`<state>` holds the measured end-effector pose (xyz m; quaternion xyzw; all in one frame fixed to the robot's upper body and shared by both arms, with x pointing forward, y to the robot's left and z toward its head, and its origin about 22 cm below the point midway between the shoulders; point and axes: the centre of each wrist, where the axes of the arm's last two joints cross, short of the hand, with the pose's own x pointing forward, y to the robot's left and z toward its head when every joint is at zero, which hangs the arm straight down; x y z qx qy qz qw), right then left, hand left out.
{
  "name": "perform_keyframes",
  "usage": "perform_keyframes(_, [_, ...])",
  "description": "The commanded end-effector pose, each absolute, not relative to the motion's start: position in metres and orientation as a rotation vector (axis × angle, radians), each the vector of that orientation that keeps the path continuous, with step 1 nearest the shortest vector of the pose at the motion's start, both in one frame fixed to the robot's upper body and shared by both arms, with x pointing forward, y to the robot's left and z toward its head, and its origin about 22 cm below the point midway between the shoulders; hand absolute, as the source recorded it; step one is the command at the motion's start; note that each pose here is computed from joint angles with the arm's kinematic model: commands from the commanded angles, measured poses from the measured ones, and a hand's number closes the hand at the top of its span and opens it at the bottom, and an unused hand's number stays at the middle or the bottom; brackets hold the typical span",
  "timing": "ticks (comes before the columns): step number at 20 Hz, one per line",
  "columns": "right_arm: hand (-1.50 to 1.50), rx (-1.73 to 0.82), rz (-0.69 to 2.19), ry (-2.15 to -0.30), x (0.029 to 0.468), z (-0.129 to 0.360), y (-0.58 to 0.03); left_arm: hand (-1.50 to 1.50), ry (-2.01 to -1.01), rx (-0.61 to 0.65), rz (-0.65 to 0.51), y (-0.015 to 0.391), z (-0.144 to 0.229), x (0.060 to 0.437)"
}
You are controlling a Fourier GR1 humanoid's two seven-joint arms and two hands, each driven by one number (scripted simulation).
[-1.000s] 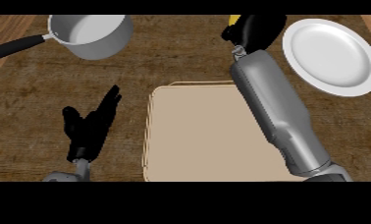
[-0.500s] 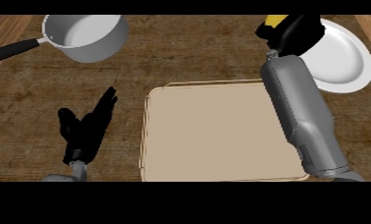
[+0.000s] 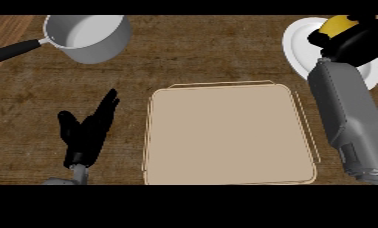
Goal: Pick the lemon from the tray and place it in the plate
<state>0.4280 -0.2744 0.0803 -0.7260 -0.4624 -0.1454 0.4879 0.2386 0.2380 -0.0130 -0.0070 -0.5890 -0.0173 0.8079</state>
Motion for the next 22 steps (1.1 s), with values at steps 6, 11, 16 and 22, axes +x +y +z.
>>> perform_keyframes(6, [1.50,-1.787,-0.509,-1.113,0.424,0.080,-0.341,0.00,-1.196,-0.026,-0.021,0.237,-0.022,0.243])
perform_keyframes(11, [-1.50,-1.579,-0.324,-0.773,0.403,0.046,-0.370,0.00,-1.208,-0.033,-0.030,0.231,-0.028,0.238])
perform_keyframes(16, [-1.50,-1.443,-0.359,-0.892,0.406,0.053,-0.372,0.00,-1.193,-0.035,-0.052,0.222,-0.037,0.228])
perform_keyframes(22, [-1.50,-1.450,-0.460,-1.135,0.401,0.070,-0.388,0.00,-1.214,-0.021,-0.053,0.234,-0.027,0.235])
